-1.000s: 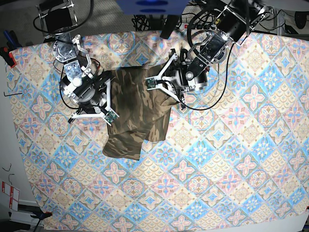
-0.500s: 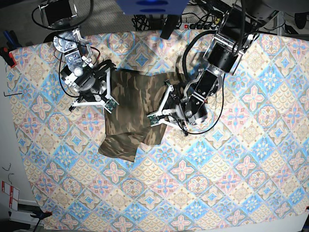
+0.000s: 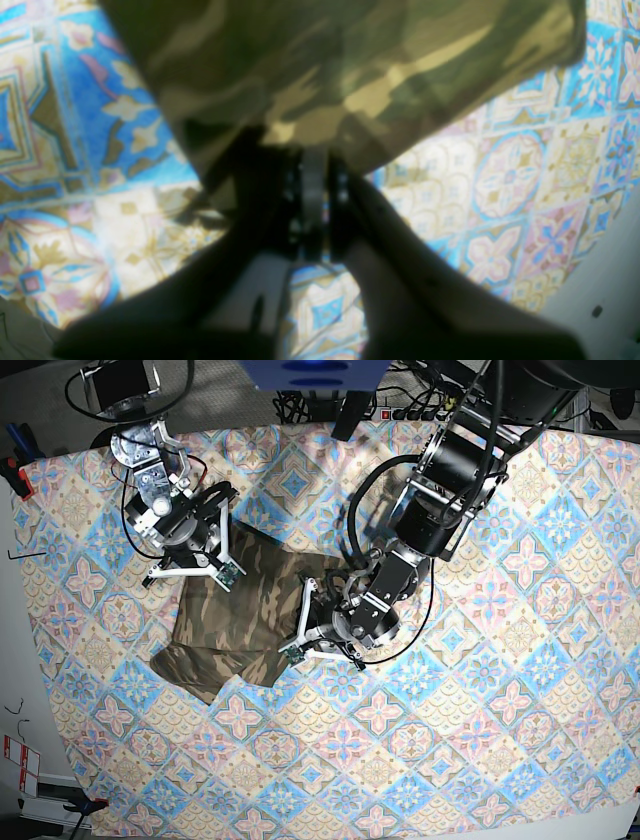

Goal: Fold the T-shirt properly
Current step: 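Press and smooth the folded shirt with the left gripper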

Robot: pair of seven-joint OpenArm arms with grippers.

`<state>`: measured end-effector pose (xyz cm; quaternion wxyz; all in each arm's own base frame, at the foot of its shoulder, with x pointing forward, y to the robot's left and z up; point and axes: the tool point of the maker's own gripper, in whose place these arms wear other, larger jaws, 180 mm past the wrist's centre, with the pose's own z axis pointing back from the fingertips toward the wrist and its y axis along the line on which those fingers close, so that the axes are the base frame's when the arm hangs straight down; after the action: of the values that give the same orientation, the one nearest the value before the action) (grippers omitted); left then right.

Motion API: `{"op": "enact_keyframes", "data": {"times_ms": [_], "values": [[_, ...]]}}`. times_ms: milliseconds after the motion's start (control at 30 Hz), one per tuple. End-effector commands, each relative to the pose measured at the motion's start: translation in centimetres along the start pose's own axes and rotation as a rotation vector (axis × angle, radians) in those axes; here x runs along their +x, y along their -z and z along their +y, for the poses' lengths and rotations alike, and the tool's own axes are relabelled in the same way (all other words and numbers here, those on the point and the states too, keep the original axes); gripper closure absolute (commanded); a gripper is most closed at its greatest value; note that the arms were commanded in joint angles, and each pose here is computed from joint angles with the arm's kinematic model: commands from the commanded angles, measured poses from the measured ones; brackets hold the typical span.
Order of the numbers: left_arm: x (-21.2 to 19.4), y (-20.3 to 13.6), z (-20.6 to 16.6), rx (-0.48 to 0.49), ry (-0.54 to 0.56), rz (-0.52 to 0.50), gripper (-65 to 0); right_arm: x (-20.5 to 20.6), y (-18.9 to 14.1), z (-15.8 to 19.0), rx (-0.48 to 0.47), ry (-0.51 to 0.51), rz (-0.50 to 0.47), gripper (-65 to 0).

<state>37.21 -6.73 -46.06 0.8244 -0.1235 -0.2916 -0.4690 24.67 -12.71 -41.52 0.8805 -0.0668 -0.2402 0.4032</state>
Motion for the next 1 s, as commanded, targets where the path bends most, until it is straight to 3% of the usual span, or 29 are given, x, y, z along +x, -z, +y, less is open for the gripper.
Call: {"op": "enact_keyframes", "data": {"times_ms": [0,200,300,367,533,633,767,967], "values": [[2.3,-0.7,1.5,0.046,0.007,-0.055,-7.7,0.8,-0.4,-1.0,-0.029,-0.003,-0.029,-1.1],[8.5,-6.9,3.7,0.203,-0.036,-0.332,-7.7,0.6,-0.4,-1.2,-0.032,0.001,-0.025,-1.1],[6.8,-8.3,2.2,0.218,0.040,-0.224,-7.7,0.7,-0.4,-1.0,-0.029,-0.002,-0.026,-1.1],[4.7,-8.3,-0.5,0.165,0.144,-0.110,-7.6,0.7,-0.4,-1.0,-0.029,-0.002,-0.026,-1.1],[1.2,-11.2,-5.0,0.139,0.253,-0.042,-7.6,0.5,-0.3,-0.9,-0.025,-0.002,-0.019,-1.1],[-1.7,-10.8,-6.1,0.107,0.290,0.045,-7.6,0.5,-0.3,-0.9,-0.025,-0.002,-0.019,-1.1],[-5.1,-8.3,-7.1,0.032,0.266,0.121,-7.6,0.5,-0.3,-0.9,-0.024,-0.001,-0.020,-1.1],[-4.8,-4.7,-6.5,-0.024,0.226,0.134,-7.6,0.3,-0.3,-0.8,-0.021,0.002,-0.017,-1.1]]}}
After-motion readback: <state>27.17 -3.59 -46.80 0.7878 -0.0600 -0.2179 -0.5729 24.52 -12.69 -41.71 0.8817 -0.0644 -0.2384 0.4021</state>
